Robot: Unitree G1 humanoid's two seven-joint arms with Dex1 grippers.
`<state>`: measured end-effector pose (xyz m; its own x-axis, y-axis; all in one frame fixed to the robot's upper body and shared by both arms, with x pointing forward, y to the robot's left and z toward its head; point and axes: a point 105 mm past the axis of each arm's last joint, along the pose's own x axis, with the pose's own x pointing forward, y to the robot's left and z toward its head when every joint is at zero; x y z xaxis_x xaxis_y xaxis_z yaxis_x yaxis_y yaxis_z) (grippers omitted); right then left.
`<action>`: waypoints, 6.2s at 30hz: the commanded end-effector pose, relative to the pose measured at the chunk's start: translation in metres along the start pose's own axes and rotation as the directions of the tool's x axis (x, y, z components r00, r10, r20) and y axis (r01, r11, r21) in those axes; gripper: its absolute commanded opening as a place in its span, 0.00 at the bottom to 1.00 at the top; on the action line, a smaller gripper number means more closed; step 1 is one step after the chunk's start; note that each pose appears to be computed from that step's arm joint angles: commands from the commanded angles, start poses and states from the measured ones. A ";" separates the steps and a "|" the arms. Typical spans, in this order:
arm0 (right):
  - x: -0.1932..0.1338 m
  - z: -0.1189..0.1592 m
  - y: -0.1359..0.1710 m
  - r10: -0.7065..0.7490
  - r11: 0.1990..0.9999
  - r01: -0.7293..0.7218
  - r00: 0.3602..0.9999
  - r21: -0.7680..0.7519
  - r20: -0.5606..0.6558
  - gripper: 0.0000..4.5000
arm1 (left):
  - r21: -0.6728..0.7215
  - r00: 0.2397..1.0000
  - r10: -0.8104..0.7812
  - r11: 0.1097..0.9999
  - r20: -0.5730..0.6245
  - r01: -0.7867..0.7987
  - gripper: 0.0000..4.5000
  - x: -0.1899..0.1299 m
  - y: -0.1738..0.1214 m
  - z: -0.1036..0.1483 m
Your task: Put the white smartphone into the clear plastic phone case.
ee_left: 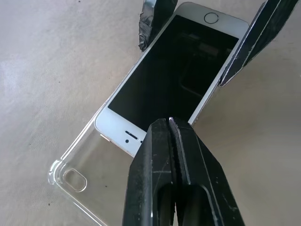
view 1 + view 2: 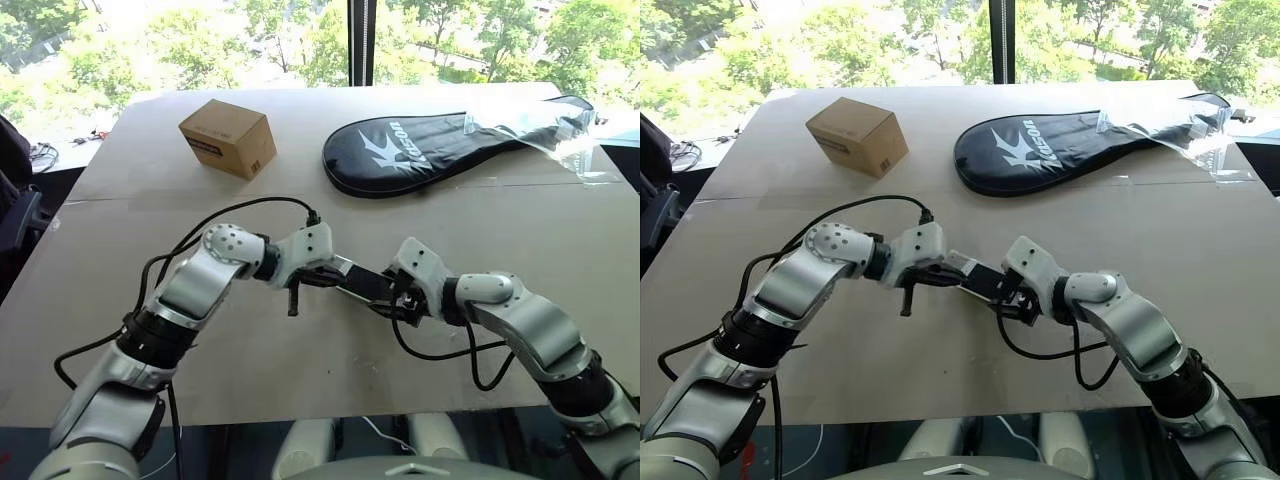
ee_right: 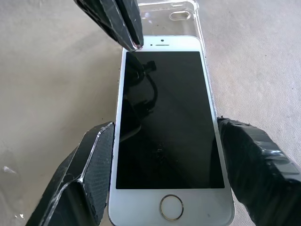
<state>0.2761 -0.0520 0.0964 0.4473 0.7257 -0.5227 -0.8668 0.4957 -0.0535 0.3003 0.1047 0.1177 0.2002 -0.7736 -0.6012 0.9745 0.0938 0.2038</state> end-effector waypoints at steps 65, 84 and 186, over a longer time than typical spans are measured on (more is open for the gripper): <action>0.010 0.008 -0.013 -0.058 0.998 0.059 0.998 -0.033 0.015 0.98 | -0.060 0.997 -0.020 0.998 -0.073 0.015 0.00 0.038 -0.023 -0.052; -0.057 -0.012 -0.037 -0.070 0.992 0.070 0.998 0.109 -0.006 0.25 | -0.046 0.998 -0.005 0.999 -0.066 0.002 0.00 0.038 -0.017 -0.050; -0.058 -0.013 -0.023 0.000 0.993 -0.021 0.985 0.114 0.174 0.02 | -0.064 0.973 0.017 0.998 0.230 -0.002 0.00 0.010 0.010 0.033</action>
<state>0.2668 -0.1120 0.1015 0.4696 0.7665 -0.4381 -0.8288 0.5537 0.0803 0.3056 0.0788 0.1326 0.1612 -0.8871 -0.4325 0.9855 0.1214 0.1184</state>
